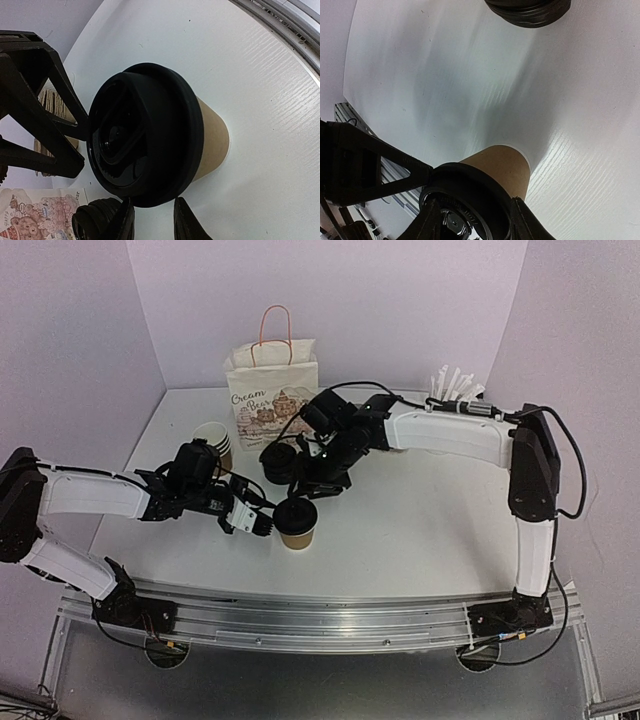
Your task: Pack the takeout coffee
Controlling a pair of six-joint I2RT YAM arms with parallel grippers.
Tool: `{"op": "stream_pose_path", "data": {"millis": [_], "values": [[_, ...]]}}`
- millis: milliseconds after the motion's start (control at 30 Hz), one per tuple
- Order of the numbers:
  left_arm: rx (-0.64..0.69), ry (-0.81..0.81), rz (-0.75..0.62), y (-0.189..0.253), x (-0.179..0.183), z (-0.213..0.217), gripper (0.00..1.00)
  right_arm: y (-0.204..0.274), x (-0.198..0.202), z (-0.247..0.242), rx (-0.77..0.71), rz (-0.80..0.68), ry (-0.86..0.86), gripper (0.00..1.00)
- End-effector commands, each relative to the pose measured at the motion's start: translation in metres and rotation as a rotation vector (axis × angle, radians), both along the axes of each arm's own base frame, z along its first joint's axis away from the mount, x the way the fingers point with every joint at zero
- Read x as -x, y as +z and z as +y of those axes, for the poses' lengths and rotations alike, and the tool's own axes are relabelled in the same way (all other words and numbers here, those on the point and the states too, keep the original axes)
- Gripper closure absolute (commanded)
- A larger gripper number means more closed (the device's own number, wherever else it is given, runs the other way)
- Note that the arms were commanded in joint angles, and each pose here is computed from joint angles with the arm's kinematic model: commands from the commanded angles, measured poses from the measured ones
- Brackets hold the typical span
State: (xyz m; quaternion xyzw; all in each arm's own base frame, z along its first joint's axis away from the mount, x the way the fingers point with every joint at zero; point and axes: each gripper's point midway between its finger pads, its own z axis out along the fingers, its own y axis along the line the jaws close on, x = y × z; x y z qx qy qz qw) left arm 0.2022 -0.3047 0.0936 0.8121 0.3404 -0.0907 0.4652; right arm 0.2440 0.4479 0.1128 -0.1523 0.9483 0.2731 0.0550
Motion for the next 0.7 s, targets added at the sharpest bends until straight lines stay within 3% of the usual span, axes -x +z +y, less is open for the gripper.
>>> {"op": "stream_pose_path", "data": {"millis": [0,300,433,567,667], "values": [[0.032,0.001,-0.038,0.012,-0.001,-0.001,0.69,0.012,-0.001,0.000,-0.008,-0.050,0.020,0.54],[0.040,0.001,-0.036,0.021,0.003,0.003,0.65,0.044,-0.005,0.000,-0.040,-0.160,0.073,0.40],[0.055,0.028,-0.004,0.027,0.004,0.004,0.61,0.054,-0.003,-0.004,-0.030,-0.213,0.103,0.24],[0.057,0.038,0.038,0.026,0.011,0.008,0.56,0.045,0.004,-0.006,-0.001,-0.197,0.106,0.24],[0.079,0.046,0.059,0.032,0.013,0.007,0.56,0.041,0.010,-0.005,0.006,-0.174,0.103,0.33]]}}
